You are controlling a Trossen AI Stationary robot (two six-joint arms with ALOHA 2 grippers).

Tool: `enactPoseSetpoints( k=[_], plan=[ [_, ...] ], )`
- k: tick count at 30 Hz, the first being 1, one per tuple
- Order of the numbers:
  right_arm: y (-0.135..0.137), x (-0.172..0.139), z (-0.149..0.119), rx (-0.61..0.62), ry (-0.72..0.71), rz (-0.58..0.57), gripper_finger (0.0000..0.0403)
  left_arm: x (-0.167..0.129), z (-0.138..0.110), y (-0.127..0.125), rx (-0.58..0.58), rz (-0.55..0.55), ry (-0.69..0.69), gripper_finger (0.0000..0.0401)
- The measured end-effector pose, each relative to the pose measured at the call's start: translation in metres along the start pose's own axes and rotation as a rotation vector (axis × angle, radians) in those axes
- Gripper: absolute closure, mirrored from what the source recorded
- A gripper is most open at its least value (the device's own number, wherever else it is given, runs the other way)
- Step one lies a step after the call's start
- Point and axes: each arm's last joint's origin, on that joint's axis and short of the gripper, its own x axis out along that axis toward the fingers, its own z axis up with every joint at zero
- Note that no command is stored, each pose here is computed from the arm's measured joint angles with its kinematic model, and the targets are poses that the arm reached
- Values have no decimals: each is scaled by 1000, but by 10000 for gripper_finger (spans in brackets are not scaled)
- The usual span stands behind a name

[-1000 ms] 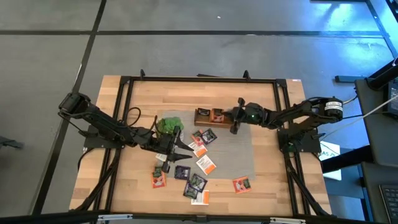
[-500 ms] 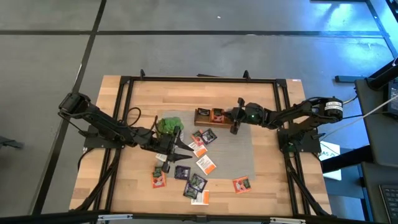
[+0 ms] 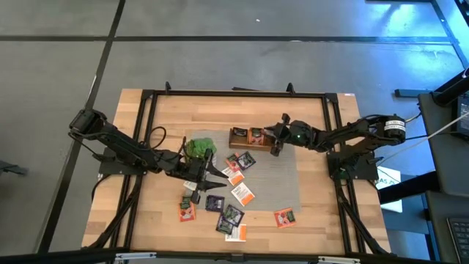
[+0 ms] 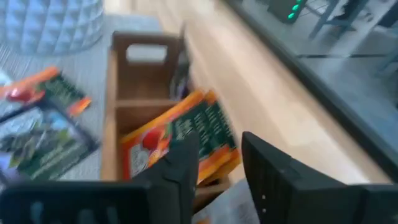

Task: Pick & Place Tea
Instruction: Put the orange tea bag into the middle section of the wooden organizer

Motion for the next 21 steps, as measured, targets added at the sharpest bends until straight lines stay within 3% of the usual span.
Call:
enactPoseSetpoints(
  k=[7,15,21],
  plan=[
    [4,-21,31,56,-171,53,254,2,-5,0,-9,-5,18,283],
    [40,-58,59,-38,-380,503,254,27,-11,9,-2,35,101,283],
    [67,-80,65,-69,-416,595,254,61,-20,21,-16,64,166,281]
  ],
)
